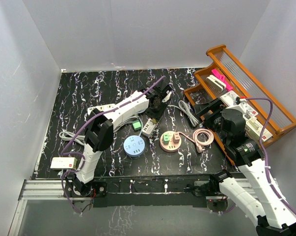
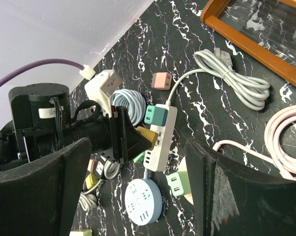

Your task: Insert the plug

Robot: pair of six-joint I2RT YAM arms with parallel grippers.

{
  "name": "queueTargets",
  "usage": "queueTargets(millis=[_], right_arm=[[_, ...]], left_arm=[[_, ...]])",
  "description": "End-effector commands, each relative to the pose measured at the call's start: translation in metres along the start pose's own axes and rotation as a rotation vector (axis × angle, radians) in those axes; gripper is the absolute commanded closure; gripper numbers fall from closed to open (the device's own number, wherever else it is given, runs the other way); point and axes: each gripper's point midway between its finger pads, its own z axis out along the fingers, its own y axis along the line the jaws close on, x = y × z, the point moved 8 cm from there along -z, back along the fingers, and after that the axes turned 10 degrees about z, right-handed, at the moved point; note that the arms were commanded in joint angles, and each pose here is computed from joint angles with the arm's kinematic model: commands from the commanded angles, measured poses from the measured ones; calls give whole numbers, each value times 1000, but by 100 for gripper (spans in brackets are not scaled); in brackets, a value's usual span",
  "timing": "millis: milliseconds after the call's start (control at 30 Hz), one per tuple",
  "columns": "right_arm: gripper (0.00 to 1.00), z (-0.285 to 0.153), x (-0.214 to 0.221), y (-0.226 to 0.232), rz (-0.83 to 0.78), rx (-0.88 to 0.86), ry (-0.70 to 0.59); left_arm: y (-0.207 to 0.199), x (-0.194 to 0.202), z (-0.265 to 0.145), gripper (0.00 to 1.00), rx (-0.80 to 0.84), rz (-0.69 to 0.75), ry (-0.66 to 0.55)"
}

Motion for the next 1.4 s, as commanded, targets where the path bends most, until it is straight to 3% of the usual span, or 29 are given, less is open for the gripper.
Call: queueTargets(millis=[0,533,1367], right_arm=[[25,-6,-11,10,13,-41,-55],[25,-5,-12,9,-7,-15,-64],[24,1,-9,5,-8,0,-59]], left_arm=[[6,-11,-12,100,-15,-10,-28],[15,4,15,100,-15,-33,15],[6,14,17,100,82,-22,-38]])
